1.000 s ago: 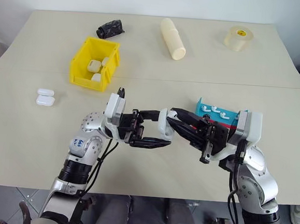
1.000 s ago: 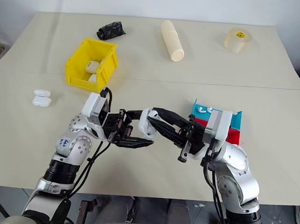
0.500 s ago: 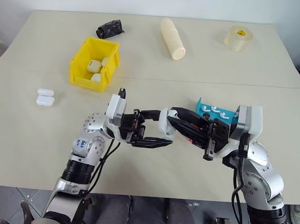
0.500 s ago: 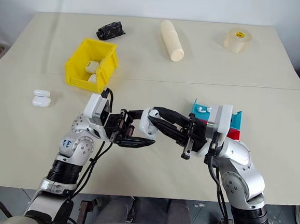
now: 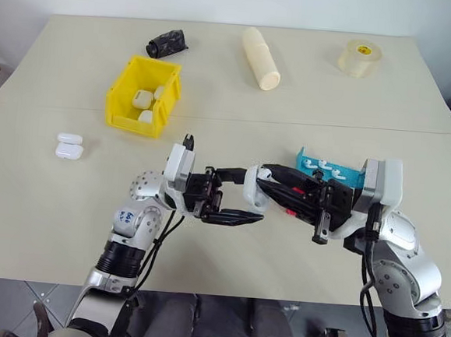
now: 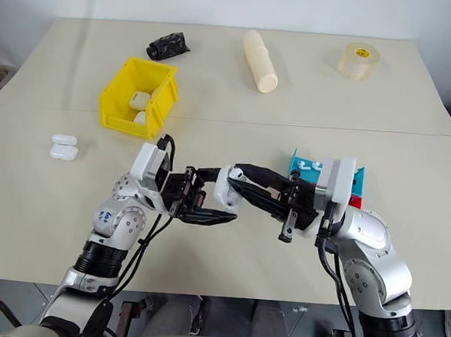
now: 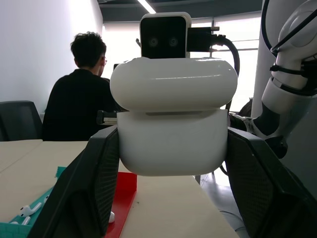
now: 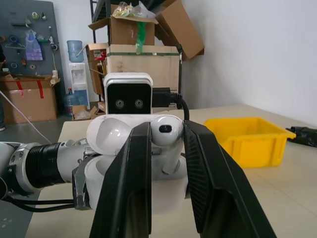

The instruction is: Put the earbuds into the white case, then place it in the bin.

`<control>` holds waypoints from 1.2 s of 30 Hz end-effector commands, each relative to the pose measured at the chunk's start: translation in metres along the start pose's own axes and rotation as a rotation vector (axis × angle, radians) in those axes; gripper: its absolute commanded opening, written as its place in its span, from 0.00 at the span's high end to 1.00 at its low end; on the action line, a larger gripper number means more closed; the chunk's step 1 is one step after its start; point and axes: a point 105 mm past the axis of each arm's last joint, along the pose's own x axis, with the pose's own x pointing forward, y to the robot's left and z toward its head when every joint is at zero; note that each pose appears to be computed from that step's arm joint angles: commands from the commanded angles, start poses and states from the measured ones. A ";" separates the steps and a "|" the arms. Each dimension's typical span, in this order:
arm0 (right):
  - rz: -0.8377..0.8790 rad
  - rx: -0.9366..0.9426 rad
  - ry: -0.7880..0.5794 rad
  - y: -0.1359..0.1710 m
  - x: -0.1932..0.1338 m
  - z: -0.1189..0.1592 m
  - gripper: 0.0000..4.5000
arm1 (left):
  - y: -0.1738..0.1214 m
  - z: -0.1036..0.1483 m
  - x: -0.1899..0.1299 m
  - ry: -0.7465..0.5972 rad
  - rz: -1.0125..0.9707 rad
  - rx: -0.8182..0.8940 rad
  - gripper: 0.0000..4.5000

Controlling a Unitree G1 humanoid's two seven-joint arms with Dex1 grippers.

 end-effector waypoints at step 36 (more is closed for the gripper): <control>0.015 0.048 0.186 -0.010 -0.011 0.009 0.13 | -0.005 0.018 0.000 -0.021 -0.025 0.125 0.38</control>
